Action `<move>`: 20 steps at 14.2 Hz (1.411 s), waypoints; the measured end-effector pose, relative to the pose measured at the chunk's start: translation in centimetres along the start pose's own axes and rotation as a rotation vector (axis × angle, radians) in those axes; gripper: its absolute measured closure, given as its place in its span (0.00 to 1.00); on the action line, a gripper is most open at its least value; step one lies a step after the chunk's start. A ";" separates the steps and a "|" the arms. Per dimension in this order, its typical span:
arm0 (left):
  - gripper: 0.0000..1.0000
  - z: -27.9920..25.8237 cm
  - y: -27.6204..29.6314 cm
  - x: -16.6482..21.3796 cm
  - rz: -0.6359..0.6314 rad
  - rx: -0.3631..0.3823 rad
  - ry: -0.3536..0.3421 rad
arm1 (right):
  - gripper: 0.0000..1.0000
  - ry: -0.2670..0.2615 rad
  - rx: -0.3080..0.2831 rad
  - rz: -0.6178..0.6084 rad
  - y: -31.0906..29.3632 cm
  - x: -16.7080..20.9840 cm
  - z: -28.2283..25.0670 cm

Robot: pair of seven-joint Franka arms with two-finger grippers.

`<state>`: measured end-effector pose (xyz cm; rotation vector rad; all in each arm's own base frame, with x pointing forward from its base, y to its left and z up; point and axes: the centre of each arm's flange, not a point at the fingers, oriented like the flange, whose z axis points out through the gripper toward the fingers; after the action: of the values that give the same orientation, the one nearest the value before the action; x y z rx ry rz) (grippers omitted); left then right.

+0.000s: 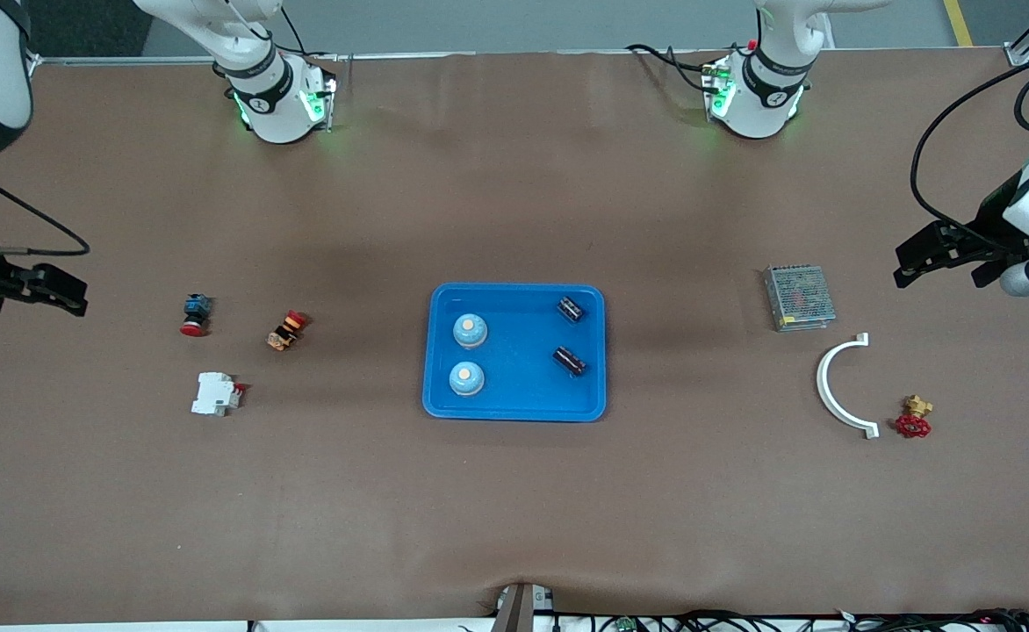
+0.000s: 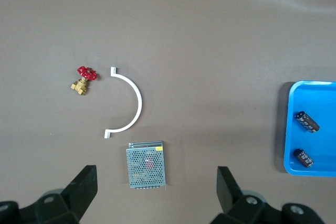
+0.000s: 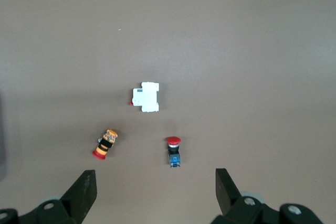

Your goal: Place electrolytic capacitor and blue bell in tray

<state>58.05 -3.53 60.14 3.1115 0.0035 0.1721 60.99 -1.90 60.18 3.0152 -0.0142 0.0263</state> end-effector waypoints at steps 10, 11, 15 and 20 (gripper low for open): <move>0.00 0.3 -0.1 0.2 -0.001 0.000 -0.003 | 0.00 0.022 0.049 0.016 1.0 -4.9 -6.8; 0.00 0.3 -0.1 0.2 -0.001 0.000 -0.003 | 0.00 0.024 0.049 0.015 1.0 -4.9 -6.9; 0.00 0.3 -0.1 0.2 -0.002 0.000 -0.004 | 0.00 0.072 0.049 0.014 0.9 -4.5 -7.7; 0.00 0.4 -0.1 0.3 -0.002 0.000 -0.006 | 0.00 0.141 0.106 0.012 0.3 -3.9 -8.5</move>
<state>58.39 -3.43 59.73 3.1118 0.0065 0.1621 56.96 -1.11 68.60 3.1112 -0.0182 0.2489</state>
